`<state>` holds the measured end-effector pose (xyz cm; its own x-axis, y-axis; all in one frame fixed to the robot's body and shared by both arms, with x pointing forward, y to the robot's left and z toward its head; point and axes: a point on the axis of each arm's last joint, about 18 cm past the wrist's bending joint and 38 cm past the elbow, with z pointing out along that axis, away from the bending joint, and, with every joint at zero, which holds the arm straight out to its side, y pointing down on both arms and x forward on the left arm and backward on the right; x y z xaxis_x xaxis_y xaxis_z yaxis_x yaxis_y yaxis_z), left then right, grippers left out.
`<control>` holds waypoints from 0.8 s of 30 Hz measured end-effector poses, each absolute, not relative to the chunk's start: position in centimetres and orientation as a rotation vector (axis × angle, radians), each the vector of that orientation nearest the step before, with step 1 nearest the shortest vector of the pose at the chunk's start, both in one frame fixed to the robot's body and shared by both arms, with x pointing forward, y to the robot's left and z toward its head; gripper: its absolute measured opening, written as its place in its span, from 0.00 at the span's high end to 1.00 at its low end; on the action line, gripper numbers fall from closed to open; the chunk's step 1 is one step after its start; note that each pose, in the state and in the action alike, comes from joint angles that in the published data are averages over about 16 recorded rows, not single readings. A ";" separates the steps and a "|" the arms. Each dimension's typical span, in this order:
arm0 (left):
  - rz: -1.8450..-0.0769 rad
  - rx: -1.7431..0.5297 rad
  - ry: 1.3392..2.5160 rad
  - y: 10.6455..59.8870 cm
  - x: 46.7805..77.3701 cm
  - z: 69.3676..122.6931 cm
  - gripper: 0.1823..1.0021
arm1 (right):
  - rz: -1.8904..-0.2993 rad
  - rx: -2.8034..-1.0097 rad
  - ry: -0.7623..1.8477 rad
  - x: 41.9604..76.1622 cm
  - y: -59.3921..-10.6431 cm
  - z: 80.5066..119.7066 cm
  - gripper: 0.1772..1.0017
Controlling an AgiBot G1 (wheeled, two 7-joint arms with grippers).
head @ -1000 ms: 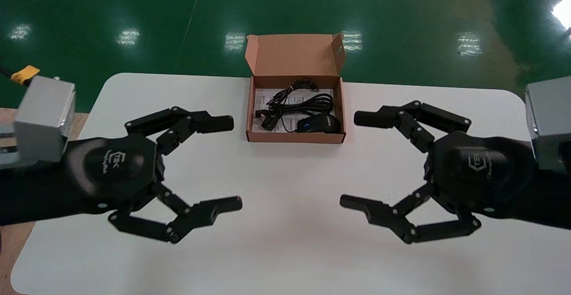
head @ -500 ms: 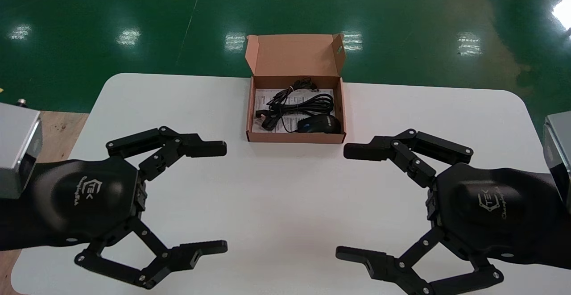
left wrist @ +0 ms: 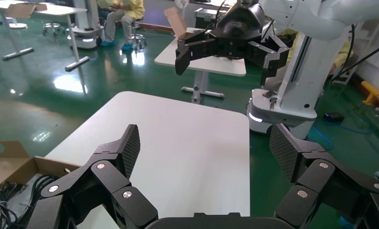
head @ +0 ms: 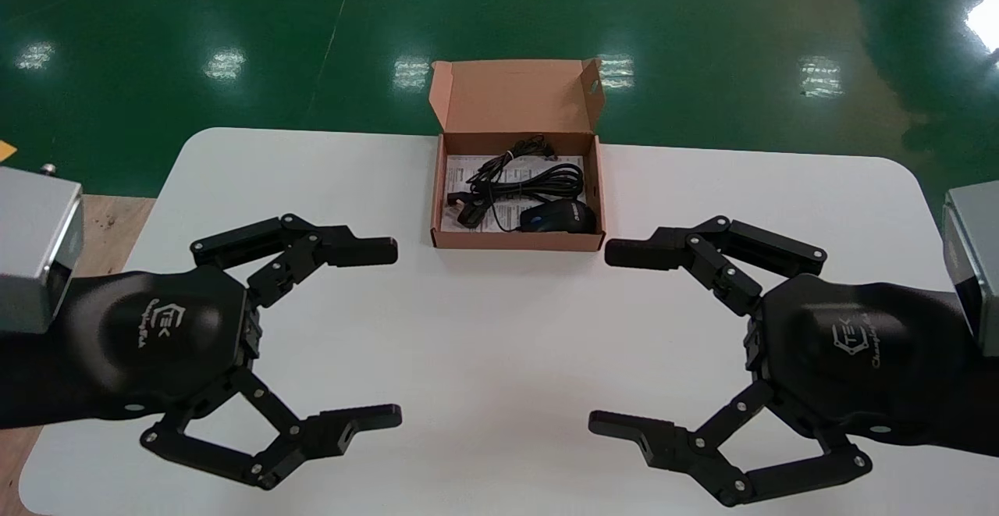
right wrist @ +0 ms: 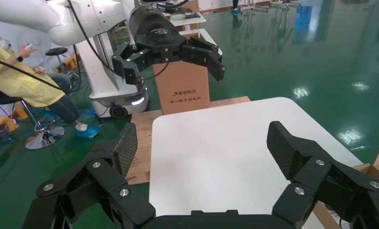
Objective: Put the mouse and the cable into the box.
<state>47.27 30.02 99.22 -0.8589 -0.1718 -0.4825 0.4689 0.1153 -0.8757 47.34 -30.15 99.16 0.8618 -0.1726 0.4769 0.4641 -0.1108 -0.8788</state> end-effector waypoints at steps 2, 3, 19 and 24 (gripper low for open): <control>-1.795 0.286 1.927 30.0 47.3 99.2 0.00 | -0.548 -1.596 -0.233 47.4 -30.2 99.2 0.00; -1.795 0.285 1.927 30.0 47.3 99.2 0.00 | -0.549 -1.596 -0.233 47.4 -30.2 99.2 0.00; -1.797 0.279 1.925 30.0 47.5 99.2 0.00 | -0.553 -1.595 -0.231 47.5 -30.2 99.2 0.00; -1.798 0.279 1.925 30.0 47.5 99.2 0.00 | -0.554 -1.595 -0.230 47.6 -30.2 99.2 0.00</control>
<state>47.49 30.01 99.21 -0.8601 -0.1771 -0.4784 0.4651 0.1128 -0.8780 47.57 -30.23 99.21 0.8597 -0.1788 0.4784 0.4652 -0.1125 -0.8780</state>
